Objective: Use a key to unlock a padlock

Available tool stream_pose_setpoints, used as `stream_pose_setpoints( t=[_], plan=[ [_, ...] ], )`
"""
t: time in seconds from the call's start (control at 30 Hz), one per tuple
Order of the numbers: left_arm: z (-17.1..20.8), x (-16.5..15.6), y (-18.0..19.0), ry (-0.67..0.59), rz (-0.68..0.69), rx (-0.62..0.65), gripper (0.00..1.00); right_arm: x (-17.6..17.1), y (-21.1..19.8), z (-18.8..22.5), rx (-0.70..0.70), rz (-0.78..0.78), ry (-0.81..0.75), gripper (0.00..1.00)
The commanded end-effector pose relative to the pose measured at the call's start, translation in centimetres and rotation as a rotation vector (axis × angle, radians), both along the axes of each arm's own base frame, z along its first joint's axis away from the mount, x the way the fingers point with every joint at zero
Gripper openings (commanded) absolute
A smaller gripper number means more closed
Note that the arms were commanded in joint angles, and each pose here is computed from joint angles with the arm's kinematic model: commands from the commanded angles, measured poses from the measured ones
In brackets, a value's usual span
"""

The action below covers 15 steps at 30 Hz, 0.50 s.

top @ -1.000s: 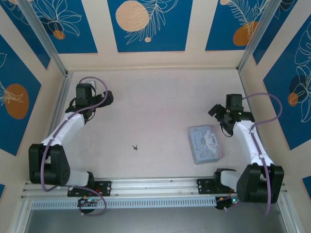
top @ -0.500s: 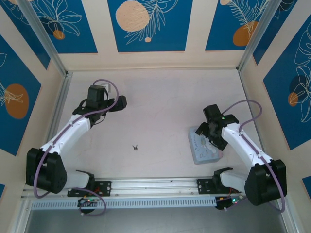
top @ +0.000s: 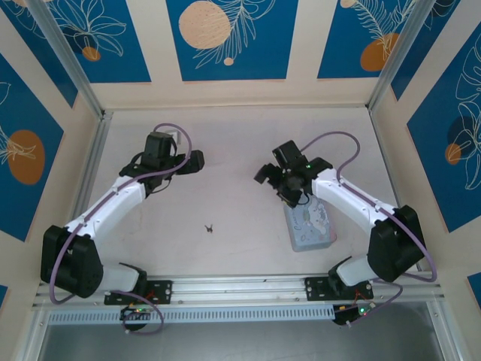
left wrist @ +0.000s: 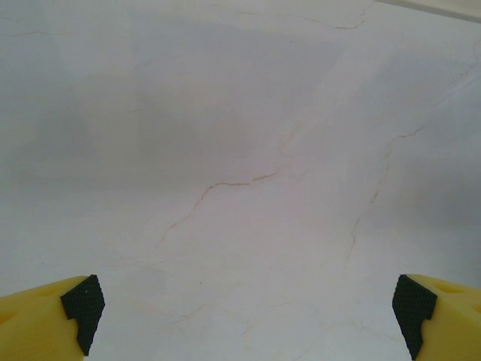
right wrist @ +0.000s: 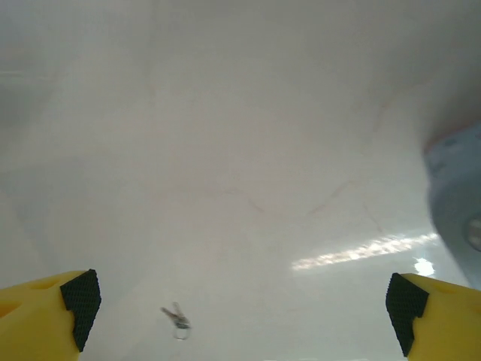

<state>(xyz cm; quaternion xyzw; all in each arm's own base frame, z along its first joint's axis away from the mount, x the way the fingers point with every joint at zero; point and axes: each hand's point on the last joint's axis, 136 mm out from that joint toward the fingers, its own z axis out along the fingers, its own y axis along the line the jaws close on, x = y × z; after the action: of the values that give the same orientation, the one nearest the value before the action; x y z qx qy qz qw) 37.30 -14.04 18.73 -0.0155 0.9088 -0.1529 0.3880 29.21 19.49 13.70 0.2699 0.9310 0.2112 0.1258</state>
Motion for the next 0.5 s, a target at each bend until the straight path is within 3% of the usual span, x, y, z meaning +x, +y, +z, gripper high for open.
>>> stream_pose_setpoints(
  t=[0.0,0.33,0.47],
  plan=[
    [0.5,0.3,-0.5,-0.001,0.007,0.004,1.0,0.3,-2.0,1.6,-0.029,-0.049,-0.011,1.0],
    [0.1,0.4,-2.0,0.01,-0.03,-0.003,1.0,-6.2,-15.6,-0.6,-0.152,-0.413,0.097,1.0],
    [0.1,0.7,-2.8,0.006,-0.043,-0.013,1.0,-9.0,-19.0,-1.8,-0.149,-0.535,0.141,1.0]
  ],
)
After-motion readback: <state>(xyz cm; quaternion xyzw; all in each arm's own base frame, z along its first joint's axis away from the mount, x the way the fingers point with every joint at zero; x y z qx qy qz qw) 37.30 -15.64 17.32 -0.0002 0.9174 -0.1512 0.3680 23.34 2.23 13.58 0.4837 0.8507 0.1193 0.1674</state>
